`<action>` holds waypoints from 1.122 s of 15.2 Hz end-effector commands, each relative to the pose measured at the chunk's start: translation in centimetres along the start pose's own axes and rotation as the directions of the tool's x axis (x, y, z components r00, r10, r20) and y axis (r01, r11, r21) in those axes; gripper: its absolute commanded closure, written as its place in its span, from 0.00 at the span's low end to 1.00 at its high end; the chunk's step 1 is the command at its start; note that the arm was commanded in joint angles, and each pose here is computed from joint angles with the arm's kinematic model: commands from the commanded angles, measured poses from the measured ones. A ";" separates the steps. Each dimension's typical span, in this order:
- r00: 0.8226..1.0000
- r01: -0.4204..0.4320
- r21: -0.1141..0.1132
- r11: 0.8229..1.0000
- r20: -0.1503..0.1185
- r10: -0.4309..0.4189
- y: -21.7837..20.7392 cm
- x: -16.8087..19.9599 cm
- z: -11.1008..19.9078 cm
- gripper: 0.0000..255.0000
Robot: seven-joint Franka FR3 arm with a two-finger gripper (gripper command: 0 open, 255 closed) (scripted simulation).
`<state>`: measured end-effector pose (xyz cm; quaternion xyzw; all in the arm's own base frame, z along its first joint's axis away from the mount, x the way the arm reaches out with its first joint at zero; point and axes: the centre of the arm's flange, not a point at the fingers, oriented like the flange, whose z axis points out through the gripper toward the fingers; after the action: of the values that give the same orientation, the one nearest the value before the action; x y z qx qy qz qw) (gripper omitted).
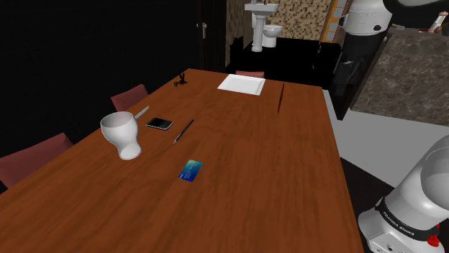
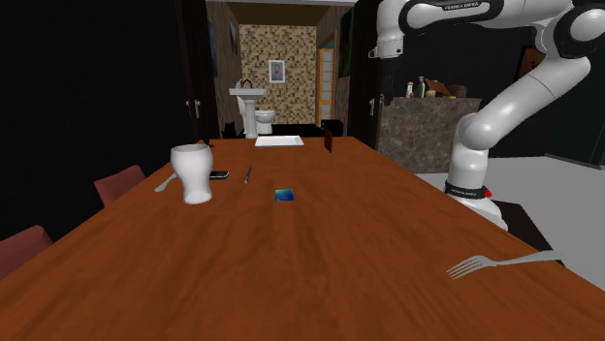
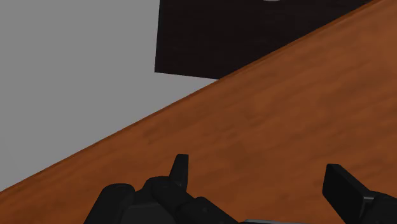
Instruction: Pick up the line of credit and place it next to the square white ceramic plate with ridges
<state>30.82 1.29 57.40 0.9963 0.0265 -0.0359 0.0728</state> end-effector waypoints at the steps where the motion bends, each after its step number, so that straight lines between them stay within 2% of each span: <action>1: 1.000 0.000 0.000 1.000 0.000 0.000 0.0 0.0 0.0 0.00; 5: 0.995 -0.102 0.007 0.995 -0.010 0.102 -5.0 0.1 1.4 0.00; 9: 0.979 -0.203 0.015 0.979 -0.020 0.203 -10.0 0.6 2.7 0.00; 13: 0.953 -0.302 0.024 0.953 -0.028 0.302 -14.9 1.7 4.0 0.00; 17: 0.917 -0.397 0.034 0.917 -0.036 0.398 -19.6 3.3 5.3 0.00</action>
<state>32.29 19.10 49.71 0.9848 -0.1604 -0.0021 0.0665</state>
